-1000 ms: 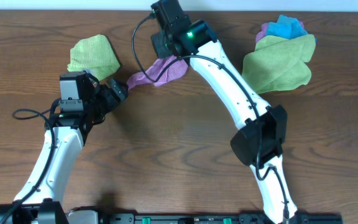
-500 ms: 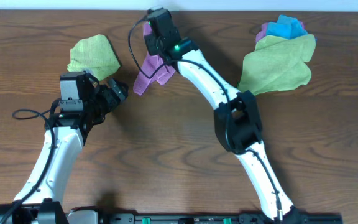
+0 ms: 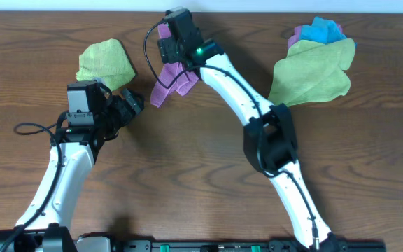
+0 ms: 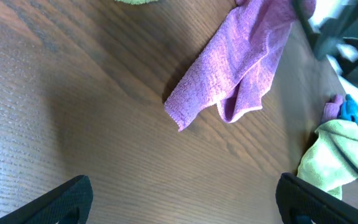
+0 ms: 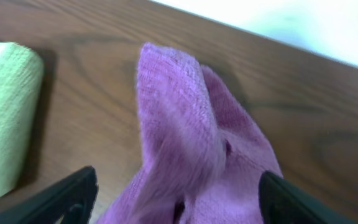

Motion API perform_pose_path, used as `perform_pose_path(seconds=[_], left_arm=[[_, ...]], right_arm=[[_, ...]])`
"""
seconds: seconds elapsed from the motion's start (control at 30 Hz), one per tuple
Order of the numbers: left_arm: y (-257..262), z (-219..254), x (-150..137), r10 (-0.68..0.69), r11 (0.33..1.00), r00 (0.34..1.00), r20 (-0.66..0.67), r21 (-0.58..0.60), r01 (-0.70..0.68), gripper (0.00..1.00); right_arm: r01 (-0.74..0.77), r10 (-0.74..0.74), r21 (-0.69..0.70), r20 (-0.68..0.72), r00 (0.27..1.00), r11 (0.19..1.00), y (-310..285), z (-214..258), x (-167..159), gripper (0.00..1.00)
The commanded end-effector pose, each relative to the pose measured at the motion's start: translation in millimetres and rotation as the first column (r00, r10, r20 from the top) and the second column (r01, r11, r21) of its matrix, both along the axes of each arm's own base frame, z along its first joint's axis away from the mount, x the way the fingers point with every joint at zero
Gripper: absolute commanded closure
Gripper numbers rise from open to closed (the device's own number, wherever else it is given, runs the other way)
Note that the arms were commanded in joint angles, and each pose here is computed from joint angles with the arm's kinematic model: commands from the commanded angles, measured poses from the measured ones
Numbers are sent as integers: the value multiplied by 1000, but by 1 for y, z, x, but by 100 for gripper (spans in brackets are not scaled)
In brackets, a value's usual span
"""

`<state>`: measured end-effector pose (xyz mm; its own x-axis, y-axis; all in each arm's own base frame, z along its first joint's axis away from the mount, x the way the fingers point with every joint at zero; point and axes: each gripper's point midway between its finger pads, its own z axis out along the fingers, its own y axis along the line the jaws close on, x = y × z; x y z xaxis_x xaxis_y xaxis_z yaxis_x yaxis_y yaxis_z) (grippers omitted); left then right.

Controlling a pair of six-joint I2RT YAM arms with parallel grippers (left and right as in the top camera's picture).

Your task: Fold the cloth

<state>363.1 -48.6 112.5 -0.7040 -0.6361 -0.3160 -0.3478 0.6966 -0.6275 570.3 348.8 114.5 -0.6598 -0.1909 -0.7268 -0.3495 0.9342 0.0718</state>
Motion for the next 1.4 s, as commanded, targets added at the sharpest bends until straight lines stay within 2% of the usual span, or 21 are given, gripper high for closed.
perform_pose_path(seconds=[0.0,0.1,0.27,0.33,0.4,0.47,0.67,0.83,0.9,1.07,1.2,1.37], left_arm=[[3,7,6,-6,1000,1000,25,19,6,4],[4,7,6,-6,1000,1000,25,19,5,4],[4,7,6,-6,1000,1000,25,20,5,4],[4,7,6,-6,1000,1000,25,20,5,4],[4,7,7,-6,1000,1000,26,20,5,4],[4,7,7,-6,1000,1000,26,20,5,4],[4,7,7,-6,1000,1000,26,20,5,4],[4,7,6,-6,1000,1000,25,20,5,4],[4,7,7,-6,1000,1000,26,20,5,4],[4,7,7,-6,1000,1000,25,20,5,4],[4,7,7,-6,1000,1000,26,20,5,4],[4,7,7,-6,1000,1000,26,20,5,4]], right_arm=[[-31,25,119,55,998,992,7,85,-14,9],[-44,48,140,-25,999,989,6,82,-30,1],[22,5,127,-212,977,992,-14,56,-52,1],[42,-16,89,-272,962,995,-26,39,-58,10],[47,-19,75,-331,943,996,-34,23,-62,24],[50,-16,80,-380,925,996,-40,9,-63,32],[63,-6,105,-474,881,992,-44,-31,-62,36],[51,43,152,-556,830,987,-32,-67,-71,46],[62,37,153,-569,822,986,-30,-74,-72,47],[67,34,154,-576,817,986,-29,-78,-73,47],[74,33,161,-574,818,984,-27,-77,-72,54],[55,61,181,-577,814,982,-15,-80,-77,56]])
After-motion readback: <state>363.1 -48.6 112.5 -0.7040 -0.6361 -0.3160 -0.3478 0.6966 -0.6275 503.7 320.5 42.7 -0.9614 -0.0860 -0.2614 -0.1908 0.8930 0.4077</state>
